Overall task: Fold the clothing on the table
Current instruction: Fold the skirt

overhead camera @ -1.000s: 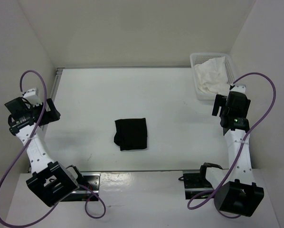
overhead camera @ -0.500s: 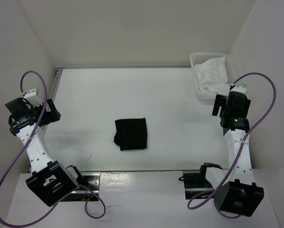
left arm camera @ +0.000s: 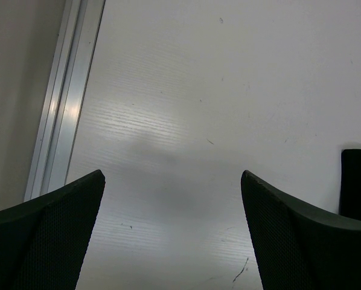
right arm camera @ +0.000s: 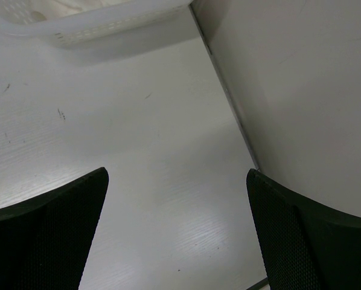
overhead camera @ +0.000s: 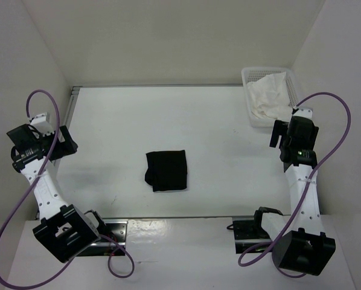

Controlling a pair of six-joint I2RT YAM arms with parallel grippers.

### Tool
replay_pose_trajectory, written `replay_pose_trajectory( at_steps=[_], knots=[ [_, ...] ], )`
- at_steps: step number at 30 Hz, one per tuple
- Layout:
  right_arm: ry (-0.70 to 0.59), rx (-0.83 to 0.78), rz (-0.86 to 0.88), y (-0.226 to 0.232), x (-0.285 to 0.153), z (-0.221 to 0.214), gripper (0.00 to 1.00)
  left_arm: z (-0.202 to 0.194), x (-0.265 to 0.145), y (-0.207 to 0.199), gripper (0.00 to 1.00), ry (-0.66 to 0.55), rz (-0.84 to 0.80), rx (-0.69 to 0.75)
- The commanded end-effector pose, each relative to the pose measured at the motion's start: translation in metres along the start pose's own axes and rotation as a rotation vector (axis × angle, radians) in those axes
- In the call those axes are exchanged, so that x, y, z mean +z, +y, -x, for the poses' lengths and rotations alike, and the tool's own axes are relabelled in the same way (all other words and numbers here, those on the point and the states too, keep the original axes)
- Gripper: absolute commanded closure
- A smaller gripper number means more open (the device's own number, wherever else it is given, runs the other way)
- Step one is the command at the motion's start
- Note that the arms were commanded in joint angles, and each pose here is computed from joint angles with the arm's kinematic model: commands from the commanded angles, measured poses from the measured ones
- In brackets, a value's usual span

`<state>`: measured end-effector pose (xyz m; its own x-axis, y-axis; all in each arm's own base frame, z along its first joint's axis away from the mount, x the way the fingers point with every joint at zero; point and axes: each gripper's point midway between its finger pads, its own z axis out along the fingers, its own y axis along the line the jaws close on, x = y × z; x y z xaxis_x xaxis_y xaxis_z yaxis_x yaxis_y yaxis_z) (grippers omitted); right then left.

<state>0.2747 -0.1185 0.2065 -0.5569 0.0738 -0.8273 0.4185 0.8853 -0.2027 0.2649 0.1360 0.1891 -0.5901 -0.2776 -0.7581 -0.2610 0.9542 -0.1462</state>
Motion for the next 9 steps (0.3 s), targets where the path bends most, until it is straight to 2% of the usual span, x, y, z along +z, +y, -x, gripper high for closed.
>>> replay_pose_trajectory(
  at_steps=[1, 9],
  knots=[
    [-0.062, 0.018, -0.009, -0.0015, -0.0004, 0.0137, 0.01, 0.005, 0.0013, -0.003, 0.01, -0.028, -0.027, 0.014],
    [-0.062, 0.018, -0.009, -0.0015, -0.0005, 0.0138, 0.01, 0.0053, 0.0013, -0.0046, 0.01, -0.029, -0.036, 0.015]
  ],
)
